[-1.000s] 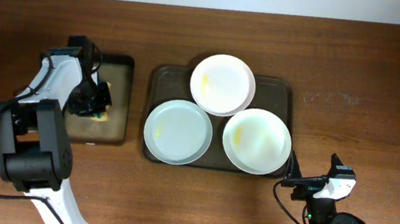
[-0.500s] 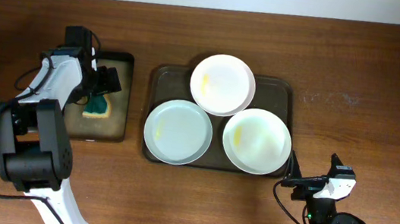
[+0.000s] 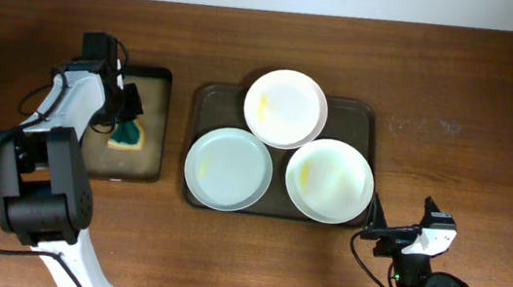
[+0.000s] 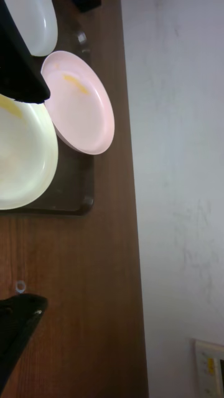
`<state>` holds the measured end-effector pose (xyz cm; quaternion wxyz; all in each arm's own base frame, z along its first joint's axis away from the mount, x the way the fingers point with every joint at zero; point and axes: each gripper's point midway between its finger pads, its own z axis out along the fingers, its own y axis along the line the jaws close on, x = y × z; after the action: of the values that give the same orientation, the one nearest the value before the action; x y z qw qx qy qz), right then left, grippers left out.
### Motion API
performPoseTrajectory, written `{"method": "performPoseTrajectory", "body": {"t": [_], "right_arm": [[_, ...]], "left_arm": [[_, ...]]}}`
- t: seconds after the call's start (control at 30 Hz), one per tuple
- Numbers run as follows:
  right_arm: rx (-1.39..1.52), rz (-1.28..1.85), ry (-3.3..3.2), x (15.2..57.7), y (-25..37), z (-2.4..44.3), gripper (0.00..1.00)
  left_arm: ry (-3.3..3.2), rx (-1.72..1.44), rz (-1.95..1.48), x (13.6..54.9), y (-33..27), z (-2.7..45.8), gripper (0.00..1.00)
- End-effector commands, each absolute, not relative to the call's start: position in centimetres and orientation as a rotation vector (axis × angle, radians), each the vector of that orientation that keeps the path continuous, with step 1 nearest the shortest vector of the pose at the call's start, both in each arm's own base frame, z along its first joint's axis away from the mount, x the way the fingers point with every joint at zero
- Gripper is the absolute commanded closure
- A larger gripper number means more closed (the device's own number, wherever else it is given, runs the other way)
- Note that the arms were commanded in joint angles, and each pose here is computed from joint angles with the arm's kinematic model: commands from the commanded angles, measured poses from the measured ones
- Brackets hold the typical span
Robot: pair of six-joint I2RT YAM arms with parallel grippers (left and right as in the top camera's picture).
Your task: Clean dirty plates on tray and stack at the side
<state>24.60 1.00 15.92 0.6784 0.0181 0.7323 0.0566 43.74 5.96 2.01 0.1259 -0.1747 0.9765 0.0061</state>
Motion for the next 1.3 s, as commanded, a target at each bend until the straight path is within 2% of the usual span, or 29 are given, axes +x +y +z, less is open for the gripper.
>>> {"method": "performPoseTrajectory", "body": {"t": [0.0,0.23,0.3,0.33,0.5,0.57,0.6,0.63,0.67,0.7,1.03,1.17,1.2,1.27], "right_arm": [[0.04,0.131,1.646,24.6,1.0,15.7,0.02],[0.04,0.131,1.646,24.6,1.0,15.7,0.02],[0.04,0.131,1.646,24.6,1.0,15.7,0.02],[0.04,0.131,1.646,24.6,1.0,15.7,0.02],[0.04,0.131,1.646,24.6,1.0,15.7,0.02],[0.04,0.131,1.646,24.6,1.0,15.7,0.02],[0.04,0.131,1.646,24.6,1.0,15.7,0.02],[0.04,0.131,1.646,24.6,1.0,15.7,0.02],[0.04,0.131,1.646,24.6,1.0,15.7,0.02],[0.04,0.131,1.646,24.6,1.0,15.7,0.02],[0.04,0.131,1.646,24.6,1.0,15.7,0.02],[0.04,0.131,1.646,24.6,1.0,15.7,0.02],[0.04,0.131,1.646,24.6,1.0,15.7,0.02],[0.04,0.131,1.646,24.6,1.0,15.7,0.02]], "left_arm": [[2.913,-0.519,0.021,42.3,5.8,0.8,0.01],[3.05,-0.541,0.031,39.0,5.4,0.4,0.0],[3.08,-0.546,0.034,38.2,5.3,0.4,0.08],[3.089,-0.547,0.035,38.0,5.2,0.4,0.14],[3.102,-0.549,0.036,37.7,5.2,0.4,1.0],[3.098,-0.549,0.036,37.8,5.2,0.4,1.0],[3.094,-0.548,0.036,37.9,5.2,0.4,0.95],[3.087,-0.547,0.035,38.0,5.3,0.4,0.71],[3.08,-0.546,0.035,38.2,5.3,0.4,0.18],[3.068,-0.544,0.034,38.5,5.3,0.4,0.01],[2.971,-0.529,0.026,40.9,5.6,0.6,0.01],[2.973,-0.529,0.026,40.8,5.6,0.6,0.33],[2.976,-0.529,0.026,40.8,5.6,0.6,0.49],[2.976,-0.529,0.026,40.8,5.6,0.6,0.73]]}}
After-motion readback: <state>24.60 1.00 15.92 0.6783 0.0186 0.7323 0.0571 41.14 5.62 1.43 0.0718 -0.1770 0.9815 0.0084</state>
